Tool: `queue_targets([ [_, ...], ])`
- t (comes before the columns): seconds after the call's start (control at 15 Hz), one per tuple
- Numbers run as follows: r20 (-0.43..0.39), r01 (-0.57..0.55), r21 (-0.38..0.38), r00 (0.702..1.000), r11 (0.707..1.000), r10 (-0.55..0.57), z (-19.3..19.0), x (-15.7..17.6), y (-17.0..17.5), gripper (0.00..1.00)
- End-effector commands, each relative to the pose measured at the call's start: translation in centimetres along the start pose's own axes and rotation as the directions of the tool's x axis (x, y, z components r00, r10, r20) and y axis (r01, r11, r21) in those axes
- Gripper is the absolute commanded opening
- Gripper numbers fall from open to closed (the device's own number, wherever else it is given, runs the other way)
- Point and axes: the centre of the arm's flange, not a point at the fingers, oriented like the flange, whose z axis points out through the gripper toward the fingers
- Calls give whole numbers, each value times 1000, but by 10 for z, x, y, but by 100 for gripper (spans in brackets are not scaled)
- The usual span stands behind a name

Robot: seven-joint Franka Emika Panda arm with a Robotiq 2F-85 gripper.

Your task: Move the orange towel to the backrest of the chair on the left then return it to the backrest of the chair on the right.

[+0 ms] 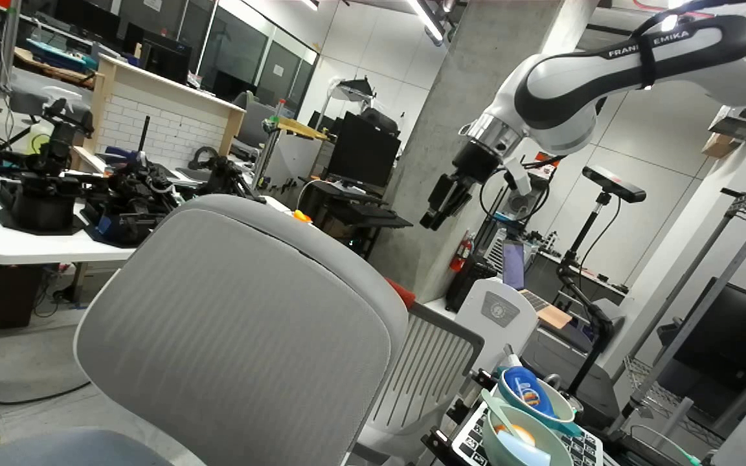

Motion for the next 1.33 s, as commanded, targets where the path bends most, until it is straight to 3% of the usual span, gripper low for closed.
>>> queue_targets([
  [0.0, -10, -7, -15, 1000, 1000, 7, -2, 5, 5, 81],
  [0.2, -11, -10, -11, 1000, 1000, 9, -1, 4, 7, 99],
  [0.27, -9, -9, -6, 1000, 1000, 9, -1, 4, 8, 100],
  [0.33, 2, -7, -1, 1000, 1000, 7, 1, 0, 3, 93],
  [0.47, 2, -8, -1, 1000, 1000, 8, 2, 0, 3, 100],
  [1.27, 2, -8, -1, 1000, 1000, 8, 2, 0, 3, 100],
])
